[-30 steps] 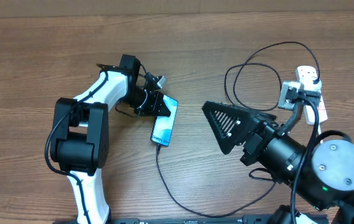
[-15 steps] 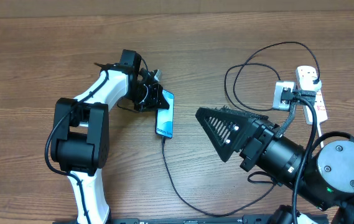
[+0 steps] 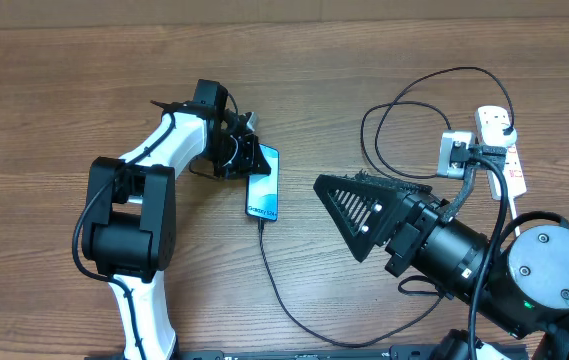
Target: Plug charger to phone and switch on socket
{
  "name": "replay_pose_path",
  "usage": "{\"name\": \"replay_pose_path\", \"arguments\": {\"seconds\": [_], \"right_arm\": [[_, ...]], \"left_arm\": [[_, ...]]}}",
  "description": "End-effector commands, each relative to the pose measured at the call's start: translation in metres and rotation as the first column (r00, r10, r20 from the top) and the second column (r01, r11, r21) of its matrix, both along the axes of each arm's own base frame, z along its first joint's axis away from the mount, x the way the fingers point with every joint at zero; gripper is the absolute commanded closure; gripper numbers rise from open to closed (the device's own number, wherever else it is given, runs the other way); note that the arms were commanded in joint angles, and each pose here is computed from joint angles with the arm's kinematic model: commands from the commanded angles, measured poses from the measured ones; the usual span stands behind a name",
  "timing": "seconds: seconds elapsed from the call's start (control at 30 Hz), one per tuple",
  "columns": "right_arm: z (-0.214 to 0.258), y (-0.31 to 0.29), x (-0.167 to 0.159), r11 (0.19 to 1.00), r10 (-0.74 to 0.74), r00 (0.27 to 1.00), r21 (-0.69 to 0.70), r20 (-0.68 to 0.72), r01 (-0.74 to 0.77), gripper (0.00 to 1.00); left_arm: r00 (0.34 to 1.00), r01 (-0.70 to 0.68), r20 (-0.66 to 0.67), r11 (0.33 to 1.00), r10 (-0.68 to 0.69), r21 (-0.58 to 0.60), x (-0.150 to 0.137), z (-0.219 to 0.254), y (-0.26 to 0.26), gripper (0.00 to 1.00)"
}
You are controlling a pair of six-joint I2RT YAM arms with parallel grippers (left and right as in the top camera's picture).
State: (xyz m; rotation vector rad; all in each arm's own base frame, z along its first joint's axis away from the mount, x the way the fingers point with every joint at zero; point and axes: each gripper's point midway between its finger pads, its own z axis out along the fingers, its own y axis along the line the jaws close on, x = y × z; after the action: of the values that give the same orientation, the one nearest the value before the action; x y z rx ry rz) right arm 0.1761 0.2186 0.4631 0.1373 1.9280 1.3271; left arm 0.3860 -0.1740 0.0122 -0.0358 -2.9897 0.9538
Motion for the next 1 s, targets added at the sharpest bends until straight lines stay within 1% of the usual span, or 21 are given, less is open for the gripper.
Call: {"name": "replay_pose_path", "arguments": {"seconds": [0.0, 0.13, 0.27, 0.43, 0.53, 0.7, 0.8, 0.87, 0.93, 0.97], "right_arm": [[0.007, -0.002, 0.000, 1.000, -0.005, 1.000, 0.007, 0.019, 0.005, 0.00], [0.010, -0.002, 0.000, 1.000, -0.005, 1.000, 0.016, 0.025, 0.005, 0.00], [0.011, -0.002, 0.000, 1.000, -0.005, 1.000, 0.019, 0.027, 0.004, 0.00], [0.009, -0.001, -0.001, 1.000, 0.003, 1.000, 0.012, 0.022, -0.004, 0.00], [0.006, -0.002, -0.001, 1.000, 0.003, 1.000, 0.003, 0.015, -0.003, 0.00], [0.010, -0.001, -0.001, 1.000, 0.003, 1.000, 0.016, 0.024, -0.003, 0.00], [0.010, -0.001, -0.002, 1.000, 0.008, 1.000, 0.016, 0.024, -0.009, 0.00], [0.009, 0.001, -0.004, 1.000, 0.022, 1.000, 0.015, 0.020, -0.022, 0.00], [0.008, 0.001, -0.004, 1.000, 0.026, 1.000, 0.011, 0.016, -0.026, 0.00], [0.006, 0.001, -0.004, 1.000, 0.025, 1.000, 0.007, 0.013, -0.025, 0.00]], "left_arm": [[1.000, 0.021, 0.015, 0.995, -0.022, 0.094, 0.001, -0.018, 0.013, 0.80], [0.999, 0.033, 0.011, 0.995, -0.035, 0.092, -0.001, -0.021, 0.013, 0.81], [0.999, 0.039, -0.021, 0.998, -0.038, 0.058, -0.005, -0.028, 0.008, 0.82], [0.997, 0.043, -0.070, 0.999, -0.041, 0.026, -0.013, -0.040, 0.004, 0.79], [0.995, 0.043, -0.089, 0.999, -0.040, 0.030, -0.016, -0.045, 0.005, 0.71], [0.993, 0.052, -0.105, 0.998, -0.048, 0.033, -0.020, -0.049, 0.005, 0.63], [0.992, 0.059, -0.113, 0.998, -0.055, 0.037, -0.023, -0.050, 0.007, 0.53], [0.991, 0.060, -0.124, 0.996, -0.052, 0.060, -0.025, -0.051, 0.010, 0.49], [0.989, 0.065, -0.140, 0.991, -0.048, 0.117, -0.029, -0.056, 0.019, 0.46], [0.987, 0.070, -0.153, 0.983, -0.044, 0.170, -0.032, -0.060, 0.028, 0.33]]}}
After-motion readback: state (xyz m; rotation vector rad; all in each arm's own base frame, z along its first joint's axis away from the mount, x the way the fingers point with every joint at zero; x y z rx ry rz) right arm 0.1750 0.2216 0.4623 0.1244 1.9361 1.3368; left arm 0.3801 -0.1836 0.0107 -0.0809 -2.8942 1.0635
